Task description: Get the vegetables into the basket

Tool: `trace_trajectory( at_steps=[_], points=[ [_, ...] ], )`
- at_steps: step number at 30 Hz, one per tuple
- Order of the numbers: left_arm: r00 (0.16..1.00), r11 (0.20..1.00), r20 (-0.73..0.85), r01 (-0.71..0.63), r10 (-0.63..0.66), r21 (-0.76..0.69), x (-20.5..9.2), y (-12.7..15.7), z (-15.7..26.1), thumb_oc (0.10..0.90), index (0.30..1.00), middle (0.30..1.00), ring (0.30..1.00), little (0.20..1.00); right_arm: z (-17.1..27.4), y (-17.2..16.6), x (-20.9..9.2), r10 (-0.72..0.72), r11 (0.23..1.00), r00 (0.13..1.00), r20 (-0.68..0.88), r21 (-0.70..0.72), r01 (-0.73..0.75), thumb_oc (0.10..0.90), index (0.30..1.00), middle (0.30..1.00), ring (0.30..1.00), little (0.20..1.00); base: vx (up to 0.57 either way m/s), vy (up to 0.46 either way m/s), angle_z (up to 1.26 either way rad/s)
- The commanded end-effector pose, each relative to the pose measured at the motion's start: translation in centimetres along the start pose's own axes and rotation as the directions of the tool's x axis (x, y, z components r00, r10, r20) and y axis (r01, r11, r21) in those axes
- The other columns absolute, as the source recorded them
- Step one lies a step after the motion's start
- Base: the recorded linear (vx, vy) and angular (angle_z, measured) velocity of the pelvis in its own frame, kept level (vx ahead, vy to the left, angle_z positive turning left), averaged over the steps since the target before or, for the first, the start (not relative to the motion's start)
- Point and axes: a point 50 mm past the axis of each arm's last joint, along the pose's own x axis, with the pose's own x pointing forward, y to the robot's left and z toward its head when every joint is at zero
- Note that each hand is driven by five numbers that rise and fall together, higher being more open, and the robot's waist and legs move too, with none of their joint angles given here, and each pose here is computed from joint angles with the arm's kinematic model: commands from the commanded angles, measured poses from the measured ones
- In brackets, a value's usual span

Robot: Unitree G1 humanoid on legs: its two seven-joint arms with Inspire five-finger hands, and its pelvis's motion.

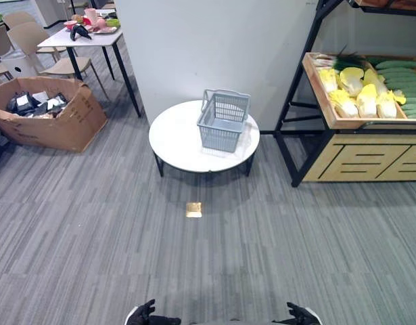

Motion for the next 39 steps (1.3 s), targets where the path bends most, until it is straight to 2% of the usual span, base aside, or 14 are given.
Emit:
trace_trajectory(
  at_steps=[1,8,25,34,39],
  points=[
    [0.999,1.000,-0.049,0.015,-0.014,0.013,-0.2,-0.8,-1.2,0.900,1.000,1.000,1.000,1.000,0.1,1.6,0.1,0.060,0.996,0.998,-0.012,-0.070,-0.060,0.900,1.000,1.000,1.000,1.000,0.00,0.000,0.00],
    [0.998,1.000,-0.057,0.013,-0.014,-0.014,-0.2,-0.9,-1.2,0.900,1.000,1.000,1.000,1.000,0.0,1.6,0.1,0.056,0.996,0.998,-0.019,-0.065,-0.057,0.900,1.000,1.000,1.000,1.000,0.00,0.000,-0.01],
    [0.999,1.000,-0.038,0.017,-0.016,0.023,0.1,-0.9,-0.4,0.900,1.000,1.000,1.000,1.000,0.7,1.4,0.3,0.055,0.997,0.998,0.002,-0.057,-0.055,0.900,1.000,1.000,1.000,1.000,0.00,-0.003,-0.02],
    [1.000,0.999,-0.009,0.009,-0.009,0.031,0.3,-0.8,0.6,0.900,1.000,1.000,1.000,1.000,1.8,0.8,0.4,0.036,0.999,0.999,0.032,-0.041,-0.034,0.900,1.000,1.000,1.000,1.000,-0.01,-0.001,0.00],
    [0.999,1.000,0.037,-0.021,0.020,0.022,0.6,0.2,2.5,0.900,1.000,1.000,1.000,1.000,4.4,-0.3,0.7,-0.005,0.999,0.994,0.114,0.037,0.000,0.900,1.000,1.000,1.000,1.000,0.00,-0.118,0.00]
  ],
)
